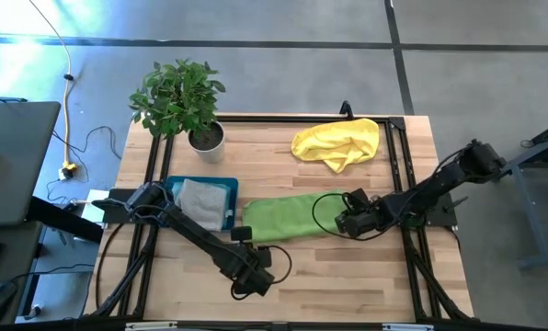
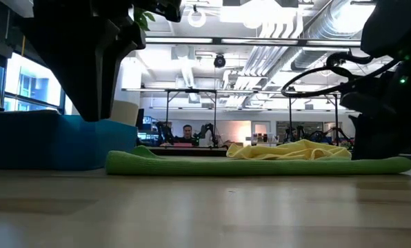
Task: Fold microfiber towels
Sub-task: Fold the green towel on the table
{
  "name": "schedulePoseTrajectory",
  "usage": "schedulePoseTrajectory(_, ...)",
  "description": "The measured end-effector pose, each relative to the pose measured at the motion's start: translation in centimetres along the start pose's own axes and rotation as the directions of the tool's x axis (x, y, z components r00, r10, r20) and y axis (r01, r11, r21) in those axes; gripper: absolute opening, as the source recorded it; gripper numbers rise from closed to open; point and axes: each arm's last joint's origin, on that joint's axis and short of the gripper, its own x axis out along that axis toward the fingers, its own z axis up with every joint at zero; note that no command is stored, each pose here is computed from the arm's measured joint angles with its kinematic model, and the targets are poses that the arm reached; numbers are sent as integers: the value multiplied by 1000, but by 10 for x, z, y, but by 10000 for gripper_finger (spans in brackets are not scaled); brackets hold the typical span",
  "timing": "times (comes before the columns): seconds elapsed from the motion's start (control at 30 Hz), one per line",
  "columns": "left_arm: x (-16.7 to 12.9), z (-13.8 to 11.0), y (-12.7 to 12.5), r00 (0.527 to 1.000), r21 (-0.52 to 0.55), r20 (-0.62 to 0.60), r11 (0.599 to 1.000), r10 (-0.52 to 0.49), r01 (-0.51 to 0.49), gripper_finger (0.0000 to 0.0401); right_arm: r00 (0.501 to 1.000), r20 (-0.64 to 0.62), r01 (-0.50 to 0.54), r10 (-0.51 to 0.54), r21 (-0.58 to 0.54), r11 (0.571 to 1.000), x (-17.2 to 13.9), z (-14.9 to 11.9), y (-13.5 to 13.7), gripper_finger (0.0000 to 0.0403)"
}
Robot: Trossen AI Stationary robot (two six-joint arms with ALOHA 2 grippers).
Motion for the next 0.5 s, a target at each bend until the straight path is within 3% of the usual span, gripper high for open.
schedulePoseTrajectory(0.13, 0, 0, 0, 1000, 0, 0, 1000, 0, 0, 99, 1000, 12, 7, -7, -10, 1000, 1, 0, -1, 153)
schedulePoseTrajectory(0.4, 0, 0, 0, 1000, 0, 1, 1000, 1, -1, 99, 999, 33, 26, -24, -64, 998, 1, 0, -3, 24)
schedulePoseTrajectory(0.5, 0, 0, 0, 1000, 0, 2, 1000, 3, -3, 99, 999, 28, 49, -46, -102, 994, 1, 0, -5, 6)
